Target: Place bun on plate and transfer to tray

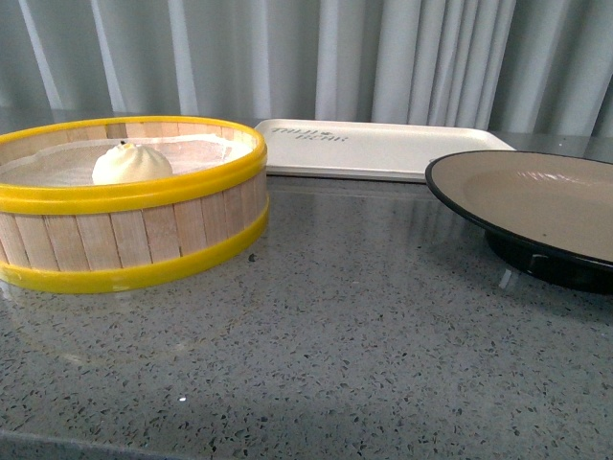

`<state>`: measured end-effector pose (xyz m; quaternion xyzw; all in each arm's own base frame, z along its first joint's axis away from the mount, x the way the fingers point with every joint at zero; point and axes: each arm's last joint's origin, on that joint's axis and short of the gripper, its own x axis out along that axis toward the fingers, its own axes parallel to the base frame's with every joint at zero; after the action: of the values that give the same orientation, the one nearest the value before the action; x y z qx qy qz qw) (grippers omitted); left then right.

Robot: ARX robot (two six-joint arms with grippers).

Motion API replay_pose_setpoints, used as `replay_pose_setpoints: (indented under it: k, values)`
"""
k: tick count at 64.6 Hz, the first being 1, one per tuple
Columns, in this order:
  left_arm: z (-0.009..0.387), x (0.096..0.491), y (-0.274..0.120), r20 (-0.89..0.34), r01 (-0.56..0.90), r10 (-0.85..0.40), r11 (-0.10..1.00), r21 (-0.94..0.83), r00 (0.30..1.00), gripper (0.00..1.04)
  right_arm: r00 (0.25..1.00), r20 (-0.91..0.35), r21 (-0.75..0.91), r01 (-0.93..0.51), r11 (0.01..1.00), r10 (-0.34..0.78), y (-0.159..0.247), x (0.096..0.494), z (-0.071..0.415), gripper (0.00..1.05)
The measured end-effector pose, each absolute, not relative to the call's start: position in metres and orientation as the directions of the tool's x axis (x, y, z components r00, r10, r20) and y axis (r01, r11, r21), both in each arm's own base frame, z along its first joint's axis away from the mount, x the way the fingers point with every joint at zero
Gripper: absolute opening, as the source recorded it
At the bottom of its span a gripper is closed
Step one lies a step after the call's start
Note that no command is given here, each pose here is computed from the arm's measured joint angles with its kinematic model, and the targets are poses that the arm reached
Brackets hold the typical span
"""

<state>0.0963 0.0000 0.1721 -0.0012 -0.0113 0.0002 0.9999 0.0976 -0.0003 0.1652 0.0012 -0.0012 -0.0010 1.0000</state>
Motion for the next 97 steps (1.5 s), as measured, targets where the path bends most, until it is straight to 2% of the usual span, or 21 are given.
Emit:
replay_pose_setpoints:
  k: [44,46,50,52,54,58,70,75,82,97]
  values:
    - [0.172,0.096,0.0,0.022,0.0,0.0,1.0,-0.002,1.0,0.98,1.0,0.002,0.002,0.002,1.0,-0.002,0.0,0.098,0.165,0.96]
    - [0.171,0.097,0.0,-0.047,0.03,-0.03,1.0,-0.008,0.998,0.98,1.0,0.002,0.002,0.002,1.0,-0.002,0.0,0.098,0.165,0.96]
    - [0.174,0.099,-0.001,-0.339,0.115,-0.135,0.99,-0.078,0.931,0.98,1.0,0.002,0.002,0.002,1.0,-0.002,0.0,0.098,0.165,0.96]
    - [0.179,0.102,-0.001,-0.427,0.113,-0.149,0.988,-0.108,0.892,0.98,1.0,0.002,0.002,-0.002,1.0,0.002,0.0,0.098,0.165,0.96]
    - [0.183,0.105,0.0,-0.464,0.109,-0.153,0.987,-0.122,0.872,0.98,1.0,0.002,0.002,-0.002,1.0,0.002,0.0,0.098,0.165,0.96]
    - [0.203,0.118,0.002,-0.476,0.101,-0.16,0.984,-0.148,0.865,0.98,1.0,0.002,0.002,0.001,1.0,-0.001,0.0,0.098,0.165,0.96]
    - [0.275,0.158,0.012,-0.287,0.073,-0.104,0.991,-0.116,0.952,0.98,1.0,0.002,0.002,0.001,1.0,-0.001,0.0,0.098,0.165,0.96]
    - [0.307,0.195,0.012,-0.237,0.075,-0.096,0.993,-0.096,0.967,0.98,1.0,0.002,0.002,0.001,1.0,-0.001,0.0,0.098,0.165,0.96]
    - [0.327,0.234,-0.002,-0.251,0.132,-0.149,0.988,-0.08,0.957,0.98,1.0,0.002,0.002,0.0,1.0,0.0,0.0,0.098,0.165,0.96]
    - [0.355,0.308,-0.061,-0.299,0.275,-0.26,0.961,0.008,0.918,0.98,1.0,0.002,0.002,0.001,1.0,-0.001,0.0,0.098,0.165,0.96]
